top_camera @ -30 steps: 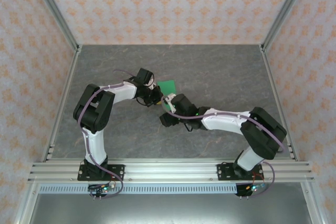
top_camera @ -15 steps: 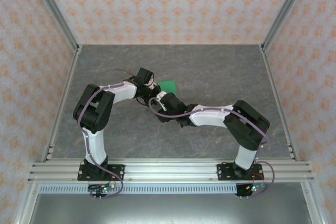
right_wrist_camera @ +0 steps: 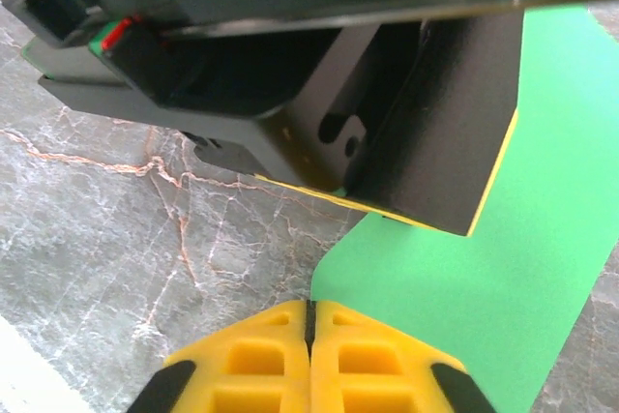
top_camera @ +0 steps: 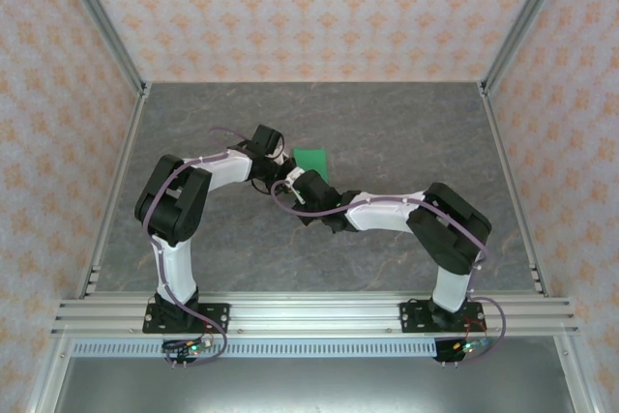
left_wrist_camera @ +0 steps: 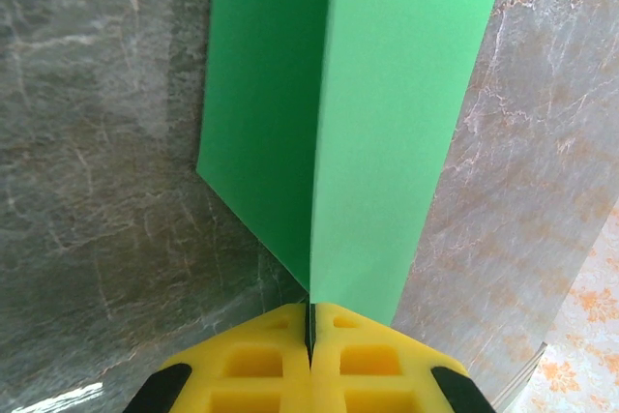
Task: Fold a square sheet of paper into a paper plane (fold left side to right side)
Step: Third fold the triangle at the center of the table.
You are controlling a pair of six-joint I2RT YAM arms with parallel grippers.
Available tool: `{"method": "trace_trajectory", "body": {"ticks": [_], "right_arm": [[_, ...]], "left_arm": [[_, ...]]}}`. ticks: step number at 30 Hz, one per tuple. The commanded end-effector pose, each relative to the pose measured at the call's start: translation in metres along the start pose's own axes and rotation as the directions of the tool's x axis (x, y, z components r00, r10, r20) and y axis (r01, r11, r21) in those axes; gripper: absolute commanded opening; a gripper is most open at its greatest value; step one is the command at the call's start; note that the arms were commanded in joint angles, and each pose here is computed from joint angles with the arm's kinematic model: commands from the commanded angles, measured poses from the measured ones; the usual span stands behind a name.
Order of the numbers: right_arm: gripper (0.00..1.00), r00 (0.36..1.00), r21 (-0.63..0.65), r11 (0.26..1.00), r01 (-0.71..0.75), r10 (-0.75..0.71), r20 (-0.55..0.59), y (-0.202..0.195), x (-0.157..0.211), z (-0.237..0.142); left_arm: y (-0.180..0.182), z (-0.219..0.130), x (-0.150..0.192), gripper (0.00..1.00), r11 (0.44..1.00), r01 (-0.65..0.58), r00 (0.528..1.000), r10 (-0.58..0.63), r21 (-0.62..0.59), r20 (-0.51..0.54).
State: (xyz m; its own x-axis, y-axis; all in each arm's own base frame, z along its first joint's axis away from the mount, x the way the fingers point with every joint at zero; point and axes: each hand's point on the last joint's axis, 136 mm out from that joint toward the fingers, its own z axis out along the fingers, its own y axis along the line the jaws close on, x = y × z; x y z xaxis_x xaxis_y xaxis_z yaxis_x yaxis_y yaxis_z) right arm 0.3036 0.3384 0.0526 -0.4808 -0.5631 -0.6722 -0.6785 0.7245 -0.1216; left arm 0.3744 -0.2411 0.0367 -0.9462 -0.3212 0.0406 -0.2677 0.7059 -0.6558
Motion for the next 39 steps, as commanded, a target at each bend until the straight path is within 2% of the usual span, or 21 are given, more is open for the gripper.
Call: {"method": "trace_trajectory", "body": {"ticks": [1,6,10,13,17,20,23,26,32,39], "right_arm": [[0.00,1.000,0.005,1.000,0.014,-0.014,-0.003,0.000,-0.003,-0.002],[0.00,1.000,-0.049,0.999,-0.018,0.017,-0.019,0.002,0.000,-0.002],[0.00,0.999,-0.085,0.995,-0.046,0.043,-0.031,0.003,0.002,-0.003],[0.00,0.998,-0.099,0.993,-0.061,0.058,-0.034,0.002,0.002,-0.004],[0.00,0.997,-0.111,0.992,-0.067,0.063,-0.040,0.002,0.002,-0.005],[0.00,0.997,-0.121,0.990,-0.075,0.070,-0.040,0.003,0.002,-0.006],[0.00,0.996,-0.122,0.989,-0.081,0.076,-0.040,0.002,0.002,-0.006],[0.00,0.996,-0.128,0.988,-0.088,0.083,-0.042,0.002,0.002,-0.005],[0.00,0.994,-0.137,0.986,-0.099,0.093,-0.049,0.004,0.002,-0.004],[0.00,0.992,-0.153,0.981,-0.121,0.114,-0.052,0.004,-0.001,-0.003]], "left_arm": [[-0.018,-0.015,0.002,0.07,0.998,-0.052,0.999,0.052,0.020,0.002],[-0.012,-0.031,0.000,0.22,0.998,-0.068,0.997,0.068,-0.004,0.028],[-0.003,-0.045,0.000,0.41,0.997,-0.069,0.997,0.070,-0.016,0.037],[0.001,-0.056,-0.001,0.51,0.997,-0.078,0.996,0.079,-0.024,0.043],[0.003,-0.067,-0.007,0.55,0.995,-0.087,0.995,0.089,-0.040,0.054],[-0.007,-0.068,-0.018,0.51,0.994,-0.105,0.993,0.106,-0.021,0.058],[-0.023,-0.059,-0.031,0.37,0.992,-0.122,0.992,0.121,0.029,0.039],[-0.031,-0.043,-0.043,0.30,0.990,-0.133,0.991,0.133,0.047,0.014],[-0.040,-0.008,-0.059,0.22,0.987,-0.152,0.987,0.155,0.057,-0.042],[-0.032,0.022,-0.066,0.19,0.988,-0.156,0.985,0.156,0.001,-0.073]]}}
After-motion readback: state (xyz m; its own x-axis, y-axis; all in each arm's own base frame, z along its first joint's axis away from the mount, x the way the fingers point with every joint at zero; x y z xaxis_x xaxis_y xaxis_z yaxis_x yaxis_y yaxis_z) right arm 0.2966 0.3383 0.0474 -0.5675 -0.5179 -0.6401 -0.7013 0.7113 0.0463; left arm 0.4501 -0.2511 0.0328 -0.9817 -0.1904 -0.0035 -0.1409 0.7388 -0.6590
